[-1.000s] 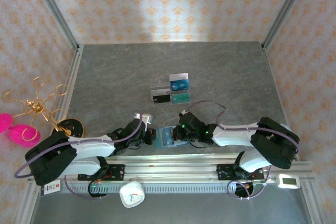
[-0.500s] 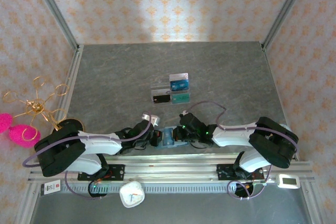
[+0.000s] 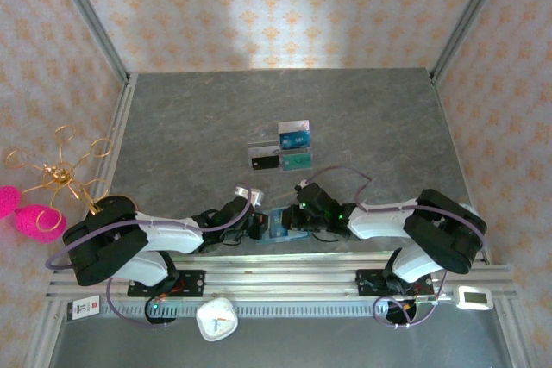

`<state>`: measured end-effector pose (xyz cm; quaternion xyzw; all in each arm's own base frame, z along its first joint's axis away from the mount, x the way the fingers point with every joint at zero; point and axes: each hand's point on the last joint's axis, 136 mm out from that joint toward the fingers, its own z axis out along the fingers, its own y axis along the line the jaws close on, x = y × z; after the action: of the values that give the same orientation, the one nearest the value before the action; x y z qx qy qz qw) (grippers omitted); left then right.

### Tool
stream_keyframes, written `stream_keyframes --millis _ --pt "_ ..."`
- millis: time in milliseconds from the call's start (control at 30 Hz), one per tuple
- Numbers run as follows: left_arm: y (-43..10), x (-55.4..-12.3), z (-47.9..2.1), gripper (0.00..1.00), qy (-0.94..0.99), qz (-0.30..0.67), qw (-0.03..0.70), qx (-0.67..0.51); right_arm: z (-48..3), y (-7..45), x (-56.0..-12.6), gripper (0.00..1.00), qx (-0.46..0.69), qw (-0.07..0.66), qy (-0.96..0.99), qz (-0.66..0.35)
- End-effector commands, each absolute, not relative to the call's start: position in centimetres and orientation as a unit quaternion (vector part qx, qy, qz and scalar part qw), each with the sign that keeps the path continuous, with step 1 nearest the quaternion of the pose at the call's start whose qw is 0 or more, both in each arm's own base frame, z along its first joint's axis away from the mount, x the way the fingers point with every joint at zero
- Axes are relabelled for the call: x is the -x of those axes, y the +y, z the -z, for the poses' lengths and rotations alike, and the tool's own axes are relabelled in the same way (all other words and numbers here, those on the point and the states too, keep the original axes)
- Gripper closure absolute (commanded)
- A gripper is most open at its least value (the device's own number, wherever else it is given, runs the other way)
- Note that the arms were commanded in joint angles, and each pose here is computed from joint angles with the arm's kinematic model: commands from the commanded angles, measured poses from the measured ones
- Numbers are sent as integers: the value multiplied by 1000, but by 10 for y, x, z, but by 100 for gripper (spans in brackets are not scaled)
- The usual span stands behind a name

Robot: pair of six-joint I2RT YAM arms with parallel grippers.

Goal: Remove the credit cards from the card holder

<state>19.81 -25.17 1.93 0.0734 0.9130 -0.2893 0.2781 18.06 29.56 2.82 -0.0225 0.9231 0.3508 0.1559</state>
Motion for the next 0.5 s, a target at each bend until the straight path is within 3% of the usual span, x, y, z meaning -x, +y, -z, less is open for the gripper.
stream_keyframes --millis 0,300,433,467 --pt "-234 -187 1 100 930 257 251 -74 -19 276 -183 97 4 169 935 -313" --pt "-240 -194 -11 100 918 289 266 -61 -46 229 -185 100 -28 238 930 -280" --pt "-254 -221 -80 100 867 359 343 -35 -98 235 -198 100 -31 301 892 -335" --pt "-256 -226 -104 94 845 385 369 -29 -112 237 -202 100 -35 319 879 -352"
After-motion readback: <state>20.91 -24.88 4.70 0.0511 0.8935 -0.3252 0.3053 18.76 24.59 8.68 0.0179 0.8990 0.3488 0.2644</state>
